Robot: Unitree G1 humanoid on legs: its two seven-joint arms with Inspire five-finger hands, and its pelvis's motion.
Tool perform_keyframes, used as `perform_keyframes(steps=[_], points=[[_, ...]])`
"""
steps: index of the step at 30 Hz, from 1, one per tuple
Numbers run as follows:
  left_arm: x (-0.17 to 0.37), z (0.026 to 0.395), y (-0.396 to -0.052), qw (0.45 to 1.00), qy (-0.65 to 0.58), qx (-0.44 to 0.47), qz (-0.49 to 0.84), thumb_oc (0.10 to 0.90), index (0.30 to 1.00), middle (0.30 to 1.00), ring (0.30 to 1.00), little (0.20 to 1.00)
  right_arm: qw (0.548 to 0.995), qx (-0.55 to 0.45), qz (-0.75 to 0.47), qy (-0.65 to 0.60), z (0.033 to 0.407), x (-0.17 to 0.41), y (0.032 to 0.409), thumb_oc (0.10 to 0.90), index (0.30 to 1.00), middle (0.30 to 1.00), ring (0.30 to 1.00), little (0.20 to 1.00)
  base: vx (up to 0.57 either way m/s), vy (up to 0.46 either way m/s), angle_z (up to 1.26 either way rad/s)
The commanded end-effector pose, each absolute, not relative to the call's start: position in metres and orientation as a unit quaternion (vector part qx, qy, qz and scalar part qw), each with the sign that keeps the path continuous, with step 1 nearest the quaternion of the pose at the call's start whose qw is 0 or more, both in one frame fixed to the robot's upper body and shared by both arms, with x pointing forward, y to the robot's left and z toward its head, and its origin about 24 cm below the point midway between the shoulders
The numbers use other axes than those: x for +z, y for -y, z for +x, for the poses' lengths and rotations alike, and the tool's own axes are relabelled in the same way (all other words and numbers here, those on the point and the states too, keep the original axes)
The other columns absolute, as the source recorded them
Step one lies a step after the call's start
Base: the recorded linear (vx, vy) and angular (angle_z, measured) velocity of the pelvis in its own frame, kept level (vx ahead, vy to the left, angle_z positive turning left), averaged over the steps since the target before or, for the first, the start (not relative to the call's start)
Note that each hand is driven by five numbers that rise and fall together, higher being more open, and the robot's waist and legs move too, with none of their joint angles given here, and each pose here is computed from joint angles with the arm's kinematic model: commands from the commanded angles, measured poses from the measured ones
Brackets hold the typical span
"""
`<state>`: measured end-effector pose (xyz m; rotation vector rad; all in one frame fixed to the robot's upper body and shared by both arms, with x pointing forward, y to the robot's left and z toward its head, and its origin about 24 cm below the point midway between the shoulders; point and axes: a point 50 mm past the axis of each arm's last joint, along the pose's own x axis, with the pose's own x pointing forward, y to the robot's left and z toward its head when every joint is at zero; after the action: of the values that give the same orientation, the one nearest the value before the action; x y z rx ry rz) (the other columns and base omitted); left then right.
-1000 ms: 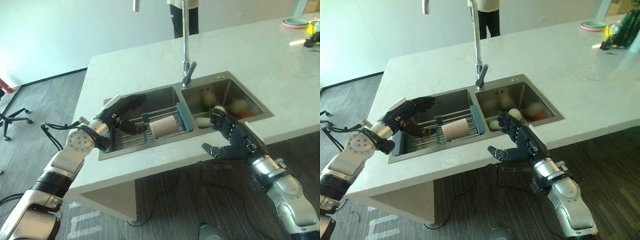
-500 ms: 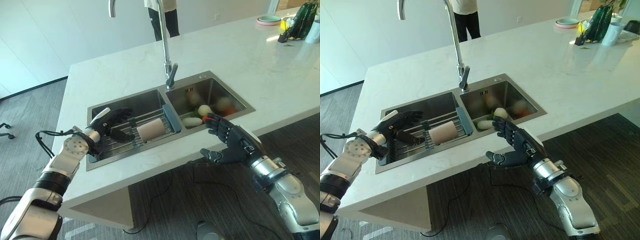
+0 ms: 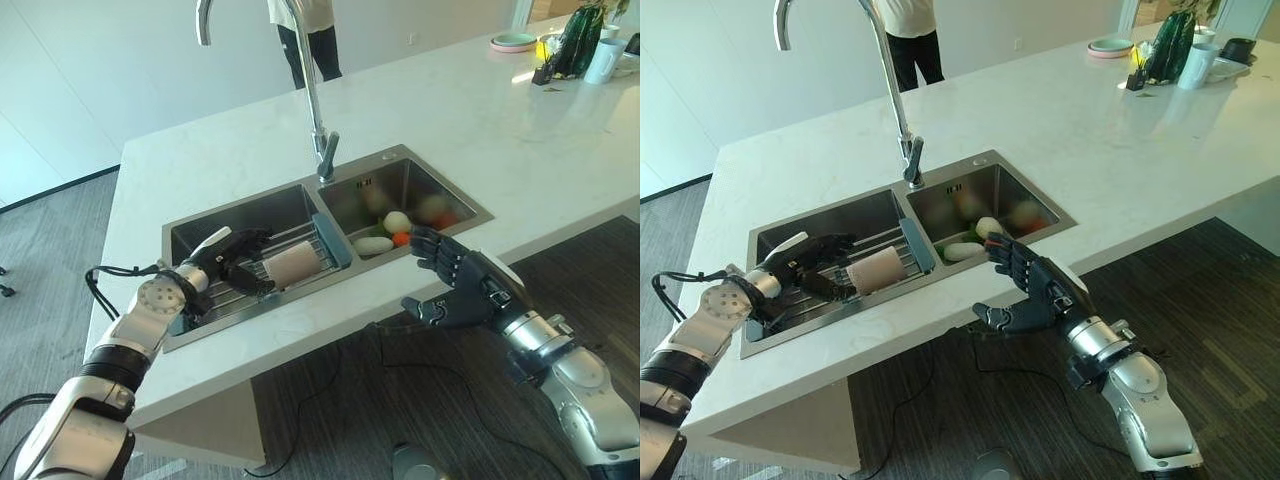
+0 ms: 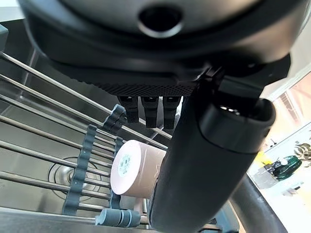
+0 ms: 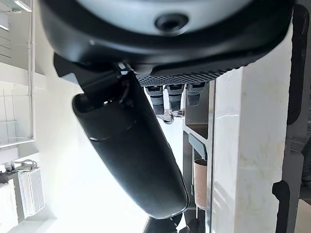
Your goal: Place the dishes in the dishwasher.
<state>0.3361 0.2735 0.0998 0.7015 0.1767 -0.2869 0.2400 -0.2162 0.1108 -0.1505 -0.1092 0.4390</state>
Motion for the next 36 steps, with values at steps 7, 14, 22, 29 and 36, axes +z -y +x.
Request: perform_keyframes(steps=[7,14,22,29,36], points=[[0.155,0.357,-0.272,0.926,0.019,-0.108,0.360,0.800,0.900,0.900,0.900,0.900,0.952,0.225,-0.098,0.181,0.243,0.164,0.216,0.800,0.900,0.900,0.900,0.900,0.01,0.006,-0.01],[0.152,0.357,-0.279,0.928,0.011,-0.090,0.361,0.800,0.900,0.900,0.900,0.900,0.952,0.226,-0.102,0.181,0.242,0.164,0.216,0.800,0.900,0.900,0.900,0.900,0.00,0.000,0.00],[0.147,0.358,-0.285,0.928,-0.005,-0.075,0.366,0.800,0.900,0.900,0.900,0.900,0.951,0.228,-0.109,0.178,0.241,0.165,0.218,0.800,0.900,0.900,0.900,0.900,0.00,0.002,-0.02],[0.137,0.355,-0.289,0.928,-0.020,-0.064,0.366,0.800,0.900,0.900,0.900,0.900,0.950,0.233,-0.116,0.172,0.240,0.165,0.219,0.800,0.900,0.900,0.900,0.900,0.03,-0.001,-0.09],[0.135,0.355,-0.291,0.930,-0.027,-0.060,0.360,0.800,0.900,0.900,0.900,0.900,0.947,0.245,-0.130,0.164,0.239,0.165,0.218,0.800,0.900,0.900,0.900,0.900,0.03,0.007,0.00]])
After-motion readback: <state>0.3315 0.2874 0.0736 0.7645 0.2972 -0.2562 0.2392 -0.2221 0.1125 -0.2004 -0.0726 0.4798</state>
